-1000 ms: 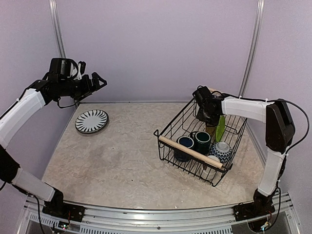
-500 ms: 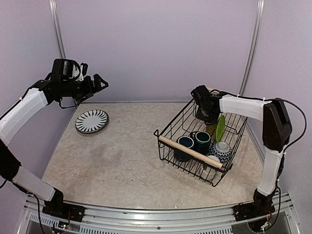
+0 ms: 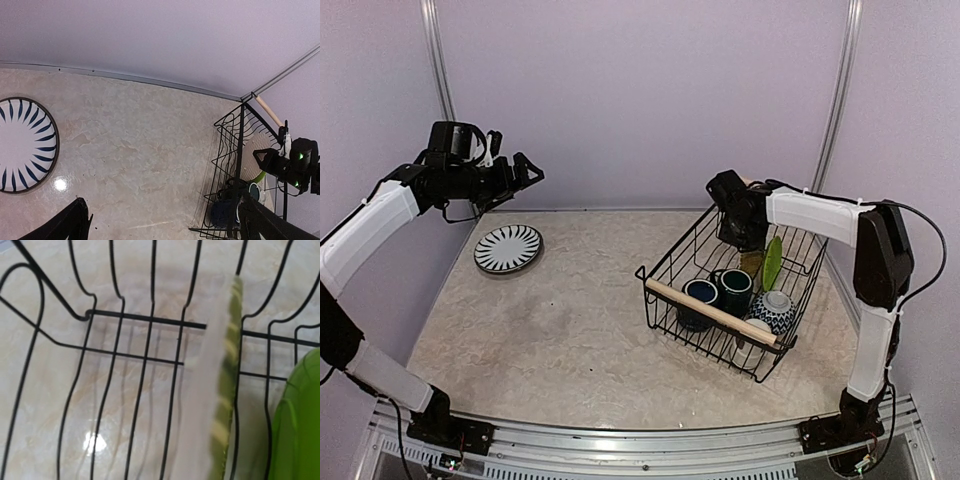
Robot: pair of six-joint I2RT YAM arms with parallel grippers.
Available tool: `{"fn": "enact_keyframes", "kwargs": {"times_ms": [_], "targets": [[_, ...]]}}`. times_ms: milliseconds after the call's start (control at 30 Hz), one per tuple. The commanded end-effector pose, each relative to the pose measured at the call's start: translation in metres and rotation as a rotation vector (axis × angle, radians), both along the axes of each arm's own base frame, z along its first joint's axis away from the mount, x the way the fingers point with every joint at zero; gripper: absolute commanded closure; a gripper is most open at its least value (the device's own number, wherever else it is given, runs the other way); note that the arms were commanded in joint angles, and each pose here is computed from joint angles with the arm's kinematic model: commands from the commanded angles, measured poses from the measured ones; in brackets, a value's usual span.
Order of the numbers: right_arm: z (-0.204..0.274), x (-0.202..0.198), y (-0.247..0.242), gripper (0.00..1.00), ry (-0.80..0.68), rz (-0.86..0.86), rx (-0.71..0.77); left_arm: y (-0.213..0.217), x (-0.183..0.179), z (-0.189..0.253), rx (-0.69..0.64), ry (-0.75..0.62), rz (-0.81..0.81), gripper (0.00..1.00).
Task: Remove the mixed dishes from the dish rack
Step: Grab the plate from the dish rack.
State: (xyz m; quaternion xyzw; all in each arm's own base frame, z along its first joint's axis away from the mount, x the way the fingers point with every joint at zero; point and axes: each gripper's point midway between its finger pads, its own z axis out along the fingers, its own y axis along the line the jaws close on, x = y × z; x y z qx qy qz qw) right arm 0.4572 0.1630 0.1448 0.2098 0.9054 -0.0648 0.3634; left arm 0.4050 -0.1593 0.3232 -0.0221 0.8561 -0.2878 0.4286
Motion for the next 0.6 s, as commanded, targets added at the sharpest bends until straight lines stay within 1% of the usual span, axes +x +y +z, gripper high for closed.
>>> {"fn": "enact_keyframes", "kwargs": {"times_ms": [0, 133, 333, 467, 567], "targets": [[0.038, -0.006, -0.018, 1.0, -0.032, -0.045, -0.077, -0.001, -0.001, -0.005, -0.009, 0.02, -0.002, 0.01], [0.054, -0.007, -0.019, 1.0, -0.052, -0.039, -0.083, -0.001, -0.001, -0.005, -0.008, 0.02, -0.001, 0.01], [0.081, -0.007, -0.007, 1.0, -0.101, 0.038, -0.126, -0.001, 0.0, -0.008, -0.007, 0.027, 0.0, 0.01], [0.102, -0.006, 0.009, 1.0, -0.145, 0.146, -0.22, -0.001, 0.001, -0.009, -0.006, 0.03, 0.001, 0.01], [0.119, -0.009, 0.021, 1.0, -0.179, 0.224, -0.341, -0.001, 0.001, -0.011, -0.004, 0.036, 0.001, 0.01]]}}
